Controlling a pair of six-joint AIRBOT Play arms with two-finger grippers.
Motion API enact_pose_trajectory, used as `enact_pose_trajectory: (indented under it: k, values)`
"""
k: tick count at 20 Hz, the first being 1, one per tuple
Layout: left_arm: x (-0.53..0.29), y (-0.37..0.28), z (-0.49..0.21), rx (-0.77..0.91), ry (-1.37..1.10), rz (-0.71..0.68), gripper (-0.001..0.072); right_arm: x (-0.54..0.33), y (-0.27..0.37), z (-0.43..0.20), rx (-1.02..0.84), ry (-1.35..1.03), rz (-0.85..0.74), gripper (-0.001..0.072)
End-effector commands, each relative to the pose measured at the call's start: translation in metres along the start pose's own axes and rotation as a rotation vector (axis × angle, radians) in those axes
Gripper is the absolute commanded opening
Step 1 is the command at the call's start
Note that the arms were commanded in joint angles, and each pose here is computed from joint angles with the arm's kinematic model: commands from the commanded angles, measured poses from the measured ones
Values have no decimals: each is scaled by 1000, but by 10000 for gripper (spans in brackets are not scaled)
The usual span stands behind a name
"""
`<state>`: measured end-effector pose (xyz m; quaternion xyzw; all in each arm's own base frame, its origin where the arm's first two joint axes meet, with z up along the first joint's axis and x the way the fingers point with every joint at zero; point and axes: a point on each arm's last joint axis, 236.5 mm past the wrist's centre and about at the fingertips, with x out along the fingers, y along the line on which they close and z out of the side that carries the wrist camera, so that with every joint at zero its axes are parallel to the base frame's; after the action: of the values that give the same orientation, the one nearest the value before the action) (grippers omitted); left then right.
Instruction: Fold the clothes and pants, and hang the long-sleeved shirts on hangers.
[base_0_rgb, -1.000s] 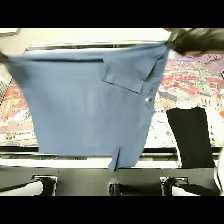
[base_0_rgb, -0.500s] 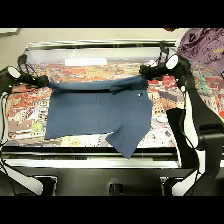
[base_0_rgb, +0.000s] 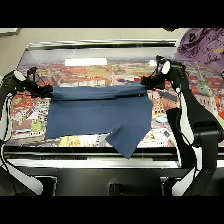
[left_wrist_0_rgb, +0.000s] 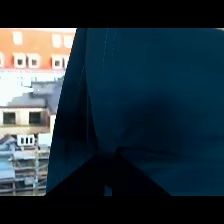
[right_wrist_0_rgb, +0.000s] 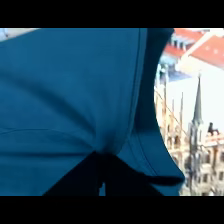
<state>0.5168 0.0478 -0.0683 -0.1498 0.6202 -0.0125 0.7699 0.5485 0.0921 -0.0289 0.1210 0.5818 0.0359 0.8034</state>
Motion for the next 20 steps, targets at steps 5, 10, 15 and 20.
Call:
enact_pose_trajectory:
  k: [5,10,15,20]
  values:
    - [-6,8,-48,6,202,30,15,1,-12,-25,4,104,-54,23]
    - [-6,20,-56,14,239,74,15,19,-18,-39,11,169,-68,24]
    - [5,21,-66,15,290,80,17,34,-16,-46,32,198,-49,24]
    - [12,19,-69,20,305,80,55,39,-7,-46,49,200,-10,26]
